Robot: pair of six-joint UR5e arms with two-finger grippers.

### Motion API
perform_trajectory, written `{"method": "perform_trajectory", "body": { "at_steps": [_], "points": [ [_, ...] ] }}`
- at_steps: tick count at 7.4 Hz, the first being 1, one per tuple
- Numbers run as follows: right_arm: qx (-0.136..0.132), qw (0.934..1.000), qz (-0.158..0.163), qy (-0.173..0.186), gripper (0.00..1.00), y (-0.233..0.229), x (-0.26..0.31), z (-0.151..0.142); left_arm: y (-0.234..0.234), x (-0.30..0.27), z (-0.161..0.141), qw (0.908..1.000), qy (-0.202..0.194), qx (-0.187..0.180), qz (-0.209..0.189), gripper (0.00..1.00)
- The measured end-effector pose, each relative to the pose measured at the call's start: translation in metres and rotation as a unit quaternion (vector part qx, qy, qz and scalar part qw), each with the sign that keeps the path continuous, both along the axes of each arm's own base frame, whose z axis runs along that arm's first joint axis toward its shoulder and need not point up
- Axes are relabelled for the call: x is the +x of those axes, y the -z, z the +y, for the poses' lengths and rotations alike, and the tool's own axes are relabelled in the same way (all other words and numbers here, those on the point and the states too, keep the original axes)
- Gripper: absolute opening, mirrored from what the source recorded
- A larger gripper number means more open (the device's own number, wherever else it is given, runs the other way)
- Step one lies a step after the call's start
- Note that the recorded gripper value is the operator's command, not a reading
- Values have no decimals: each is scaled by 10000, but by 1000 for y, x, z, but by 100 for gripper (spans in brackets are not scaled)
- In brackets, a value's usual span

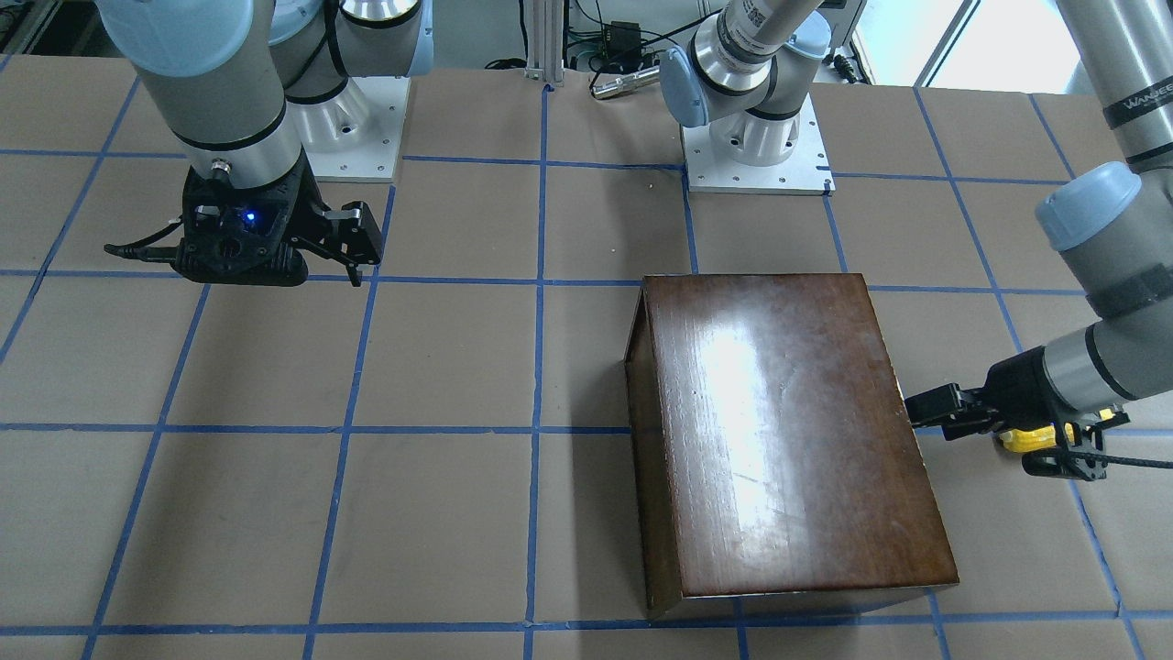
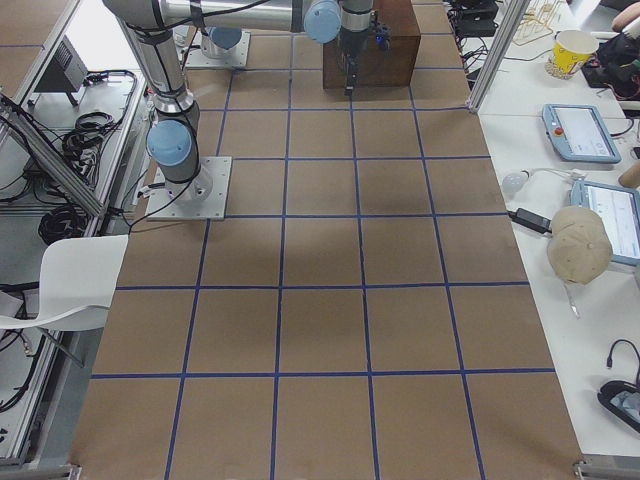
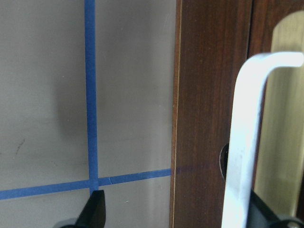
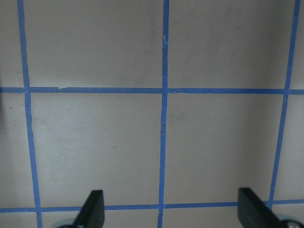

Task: Open drawer and put corn inside
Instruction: 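Close the left gripper on the white drawer handle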

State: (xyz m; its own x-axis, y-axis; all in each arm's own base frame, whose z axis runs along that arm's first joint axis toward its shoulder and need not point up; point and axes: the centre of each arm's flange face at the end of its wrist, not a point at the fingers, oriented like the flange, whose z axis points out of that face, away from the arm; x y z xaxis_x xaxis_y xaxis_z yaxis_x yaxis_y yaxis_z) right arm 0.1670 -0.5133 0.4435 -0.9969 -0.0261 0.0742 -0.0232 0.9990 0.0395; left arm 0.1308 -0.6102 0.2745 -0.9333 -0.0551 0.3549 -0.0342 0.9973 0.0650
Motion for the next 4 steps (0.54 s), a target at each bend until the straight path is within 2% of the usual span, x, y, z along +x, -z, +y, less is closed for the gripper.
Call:
{"method": "perform_trajectory", "body": {
  "at_steps": [4],
  "points": [
    [0, 10000, 0, 0, 100, 0, 0, 0, 0, 4, -2, 9999, -12, -122, -117, 100]
  ]
}}
